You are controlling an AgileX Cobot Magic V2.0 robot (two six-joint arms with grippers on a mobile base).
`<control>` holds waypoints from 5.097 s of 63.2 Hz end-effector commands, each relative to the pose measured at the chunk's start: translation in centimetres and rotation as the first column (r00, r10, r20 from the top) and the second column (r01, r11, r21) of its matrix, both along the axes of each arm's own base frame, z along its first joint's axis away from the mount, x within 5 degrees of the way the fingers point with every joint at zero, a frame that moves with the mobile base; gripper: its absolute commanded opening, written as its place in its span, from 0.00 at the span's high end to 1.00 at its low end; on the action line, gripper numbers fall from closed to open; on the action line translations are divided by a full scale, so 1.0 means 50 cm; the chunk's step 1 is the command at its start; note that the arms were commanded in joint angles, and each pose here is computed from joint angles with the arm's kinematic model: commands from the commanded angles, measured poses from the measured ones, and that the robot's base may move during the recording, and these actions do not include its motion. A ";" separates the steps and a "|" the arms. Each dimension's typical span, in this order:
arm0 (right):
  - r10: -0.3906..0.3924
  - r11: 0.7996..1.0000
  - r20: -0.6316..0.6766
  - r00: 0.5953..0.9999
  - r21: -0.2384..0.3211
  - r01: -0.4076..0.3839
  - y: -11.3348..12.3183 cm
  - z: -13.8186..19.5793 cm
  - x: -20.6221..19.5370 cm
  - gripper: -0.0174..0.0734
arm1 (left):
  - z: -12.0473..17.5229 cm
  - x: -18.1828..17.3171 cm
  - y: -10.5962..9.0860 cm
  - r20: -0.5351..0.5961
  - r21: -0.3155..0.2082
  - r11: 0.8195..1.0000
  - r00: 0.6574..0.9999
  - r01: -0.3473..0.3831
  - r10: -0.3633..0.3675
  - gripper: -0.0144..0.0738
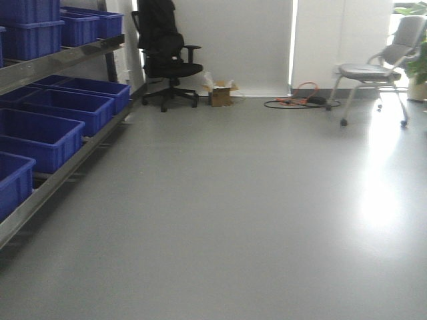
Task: Pick and sort blue part to right shelf
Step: 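Drive the base up to the shelf of open blue bins, then lower the left-held blue part into a bin and open the left gripper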
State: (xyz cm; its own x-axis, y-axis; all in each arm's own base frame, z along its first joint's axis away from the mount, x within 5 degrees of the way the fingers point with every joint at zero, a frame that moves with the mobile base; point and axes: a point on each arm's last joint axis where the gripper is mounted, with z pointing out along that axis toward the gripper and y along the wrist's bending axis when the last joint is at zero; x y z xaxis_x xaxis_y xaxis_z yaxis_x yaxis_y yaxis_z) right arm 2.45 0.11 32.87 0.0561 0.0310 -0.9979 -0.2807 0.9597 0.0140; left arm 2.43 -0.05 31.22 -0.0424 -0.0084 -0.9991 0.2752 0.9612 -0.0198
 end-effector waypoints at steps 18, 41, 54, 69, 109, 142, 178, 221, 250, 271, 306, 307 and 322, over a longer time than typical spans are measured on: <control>0.006 1.000 0.106 0.994 0.007 -0.007 0.001 0.034 -0.003 0.50 | 0.033 -0.003 -0.002 0.097 -0.036 0.999 0.995 0.023 -0.020 0.52; 0.006 1.000 0.106 0.994 0.007 -0.007 0.001 0.034 -0.003 0.50 | 0.033 -0.003 -0.002 0.097 -0.036 0.999 0.995 0.023 -0.020 0.52; 0.006 1.000 0.106 0.994 0.007 -0.007 0.001 0.034 -0.003 0.50 | 0.033 -0.003 -0.002 0.097 -0.036 0.999 0.995 0.023 -0.020 0.52; 0.006 1.000 0.106 0.994 0.007 -0.007 0.001 0.034 -0.003 0.50 | 0.033 -0.003 -0.002 0.097 -0.036 0.999 0.995 0.023 -0.020 0.52; 0.006 1.000 0.106 0.994 0.007 -0.007 0.001 0.034 -0.003 0.50 | 0.033 -0.003 -0.002 0.097 -0.036 0.999 0.995 0.023 -0.020 0.52; 0.006 1.000 0.106 0.994 0.007 -0.007 0.001 0.034 -0.003 0.50 | 0.033 -0.003 -0.002 0.097 -0.036 0.999 0.995 0.023 -0.020 0.52; 0.006 1.000 0.106 0.994 0.007 -0.007 0.001 0.034 -0.003 0.50 | 0.033 -0.003 -0.002 0.097 -0.036 0.999 0.995 0.023 -0.020 0.52; 0.006 1.000 0.106 0.994 0.007 -0.007 0.001 0.034 -0.003 0.50 | 0.034 -0.003 -0.002 0.107 -0.039 0.999 0.994 0.026 -0.021 0.52; 0.006 1.000 0.108 0.994 0.008 -0.007 0.001 0.034 -0.003 0.50 | 0.156 0.111 -0.054 0.039 -0.045 0.998 0.998 0.054 -0.052 0.52; 0.006 1.000 0.108 0.994 0.008 -0.007 0.001 0.034 -0.003 0.50 | 0.111 0.380 -0.162 -0.308 0.064 0.996 0.951 0.061 -0.038 0.52; 0.006 1.000 0.109 0.994 0.008 -0.007 0.001 0.035 -0.003 0.50 | -0.052 0.660 -0.235 -0.685 0.192 0.980 0.721 0.042 0.103 0.51; 0.006 1.000 0.109 0.994 0.008 -0.007 0.001 0.035 -0.003 0.50 | -0.053 0.662 -0.234 -0.688 0.193 0.980 0.718 0.040 0.106 0.51; 0.006 1.000 0.109 0.994 0.008 -0.007 0.001 0.035 -0.003 0.50 | -0.057 0.669 -0.214 -0.696 0.191 0.981 0.707 0.012 0.127 0.21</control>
